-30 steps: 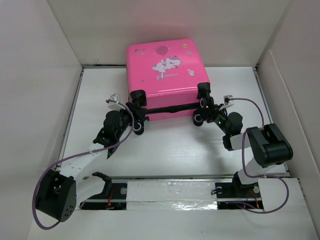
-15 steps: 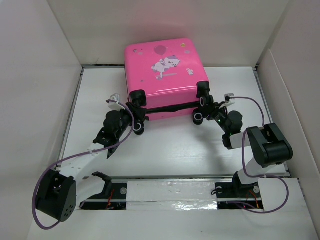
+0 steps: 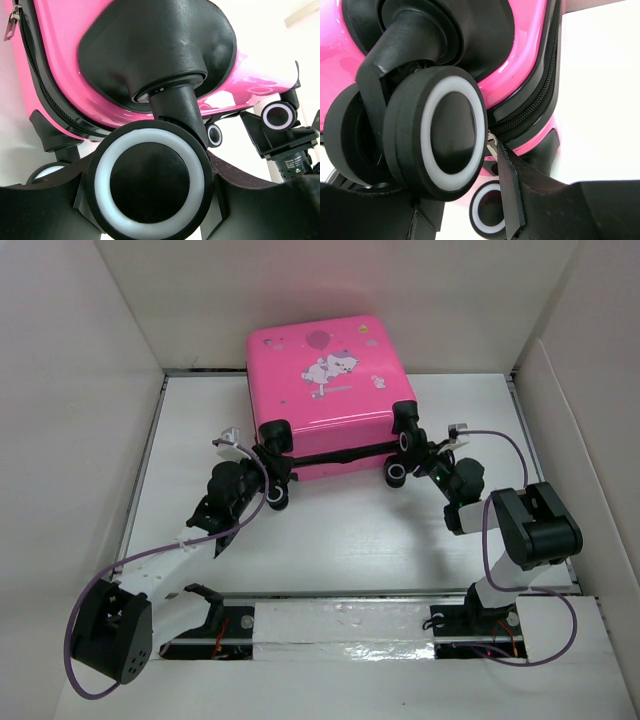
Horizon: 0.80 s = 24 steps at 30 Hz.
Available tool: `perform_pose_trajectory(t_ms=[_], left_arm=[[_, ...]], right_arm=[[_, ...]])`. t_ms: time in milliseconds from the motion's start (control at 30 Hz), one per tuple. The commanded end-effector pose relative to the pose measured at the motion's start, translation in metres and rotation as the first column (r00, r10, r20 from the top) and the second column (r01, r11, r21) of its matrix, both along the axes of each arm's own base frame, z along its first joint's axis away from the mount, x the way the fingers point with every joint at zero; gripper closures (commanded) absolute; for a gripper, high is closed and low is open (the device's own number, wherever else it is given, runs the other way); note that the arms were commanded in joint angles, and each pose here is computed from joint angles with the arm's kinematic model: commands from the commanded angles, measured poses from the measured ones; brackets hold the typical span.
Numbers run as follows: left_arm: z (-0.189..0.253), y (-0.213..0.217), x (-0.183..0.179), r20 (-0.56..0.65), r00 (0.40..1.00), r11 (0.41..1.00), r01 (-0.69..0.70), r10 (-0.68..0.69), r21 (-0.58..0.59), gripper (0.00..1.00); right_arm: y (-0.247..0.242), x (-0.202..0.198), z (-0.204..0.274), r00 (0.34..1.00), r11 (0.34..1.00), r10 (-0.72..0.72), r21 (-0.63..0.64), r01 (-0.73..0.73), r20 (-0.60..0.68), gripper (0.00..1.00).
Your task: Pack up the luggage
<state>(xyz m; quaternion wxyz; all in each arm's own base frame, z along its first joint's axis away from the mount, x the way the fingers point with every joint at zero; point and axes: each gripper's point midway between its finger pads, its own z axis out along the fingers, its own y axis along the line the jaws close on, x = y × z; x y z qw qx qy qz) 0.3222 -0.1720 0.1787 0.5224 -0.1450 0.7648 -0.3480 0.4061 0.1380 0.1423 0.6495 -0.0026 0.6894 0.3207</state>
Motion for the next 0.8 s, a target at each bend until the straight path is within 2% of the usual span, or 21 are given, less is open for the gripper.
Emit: perform_pose_trajectory(t_ms=[0,200,467,767], left_arm=[[0.097,-0.004,0.001,0.287,0.958,0.991,0.034,0.004,-0.127,1.0],[0.097,-0.004,0.001,0.286,0.958,0.992,0.033,0.004,-0.125,1.0],[0.096,-0.004,0.003,0.286,0.958,0.992,0.032,0.005,-0.122,1.0],[0.092,-0.003,0.005,0.277,0.961,0.993,0.021,0.012,-0.117,1.0]], right_arm=[[-0.02,0.009,0.091,0.925,0.993,-0.112,0.067,0.094,0.362,0.55],[-0.024,0.0,0.08,0.927,0.993,-0.116,0.059,0.101,0.357,0.57],[-0.027,0.004,0.077,0.931,0.994,-0.106,0.05,0.095,0.35,0.52],[-0.007,0.016,0.086,0.926,0.999,0.022,0.035,-0.038,0.377,0.55]])
